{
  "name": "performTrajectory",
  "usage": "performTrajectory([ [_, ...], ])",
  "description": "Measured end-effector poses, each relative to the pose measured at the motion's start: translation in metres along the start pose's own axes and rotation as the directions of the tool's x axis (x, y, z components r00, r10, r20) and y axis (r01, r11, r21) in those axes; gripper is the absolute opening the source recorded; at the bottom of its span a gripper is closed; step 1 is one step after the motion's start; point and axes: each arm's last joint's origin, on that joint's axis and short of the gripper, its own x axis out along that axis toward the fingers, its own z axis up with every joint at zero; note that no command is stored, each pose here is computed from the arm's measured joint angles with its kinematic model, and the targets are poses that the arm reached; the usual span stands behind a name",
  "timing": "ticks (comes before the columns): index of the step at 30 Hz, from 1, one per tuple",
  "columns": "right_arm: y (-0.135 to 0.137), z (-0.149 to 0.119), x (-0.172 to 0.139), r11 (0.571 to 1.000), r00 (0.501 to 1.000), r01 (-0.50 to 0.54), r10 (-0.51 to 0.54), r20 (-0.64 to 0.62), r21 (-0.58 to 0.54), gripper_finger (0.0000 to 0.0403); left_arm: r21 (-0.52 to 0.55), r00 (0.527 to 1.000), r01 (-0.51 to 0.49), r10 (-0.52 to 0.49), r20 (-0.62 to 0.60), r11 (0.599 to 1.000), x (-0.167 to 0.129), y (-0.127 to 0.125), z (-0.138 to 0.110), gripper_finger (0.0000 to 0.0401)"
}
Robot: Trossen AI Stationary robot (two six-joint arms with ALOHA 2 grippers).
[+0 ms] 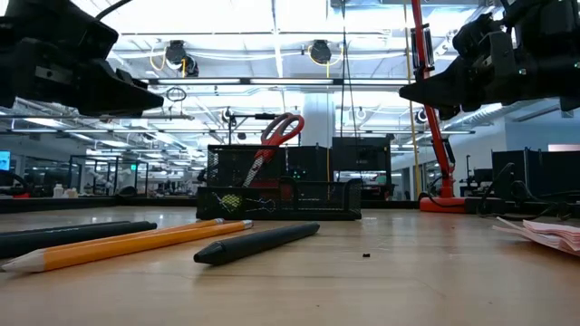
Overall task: Pick and place office supplies into organizer
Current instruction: Put the black pen into the desk organizer
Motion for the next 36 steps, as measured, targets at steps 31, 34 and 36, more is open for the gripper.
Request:
performTrajectory([
  [31,0.072,0.022,0.083,0.949,0.906,-0.282,0.217,-0.363,-0.137,0.0071,0.02,0.999,-0.046,0.047,-0.027,0.999,-0.003,-0.011,-0.007,0.0021],
  [34,0.091,0.019,0.101,0.921,0.866,-0.346,0.24,-0.44,-0.18,0.0097,0.017,0.996,-0.044,0.045,-0.074,0.999,-0.003,-0.011,-0.011,0.0021],
  [36,0.101,0.02,0.112,0.909,0.849,-0.359,0.223,-0.48,-0.211,0.0114,0.019,0.994,-0.04,0.042,-0.099,0.999,-0.003,-0.012,-0.014,0.0021],
])
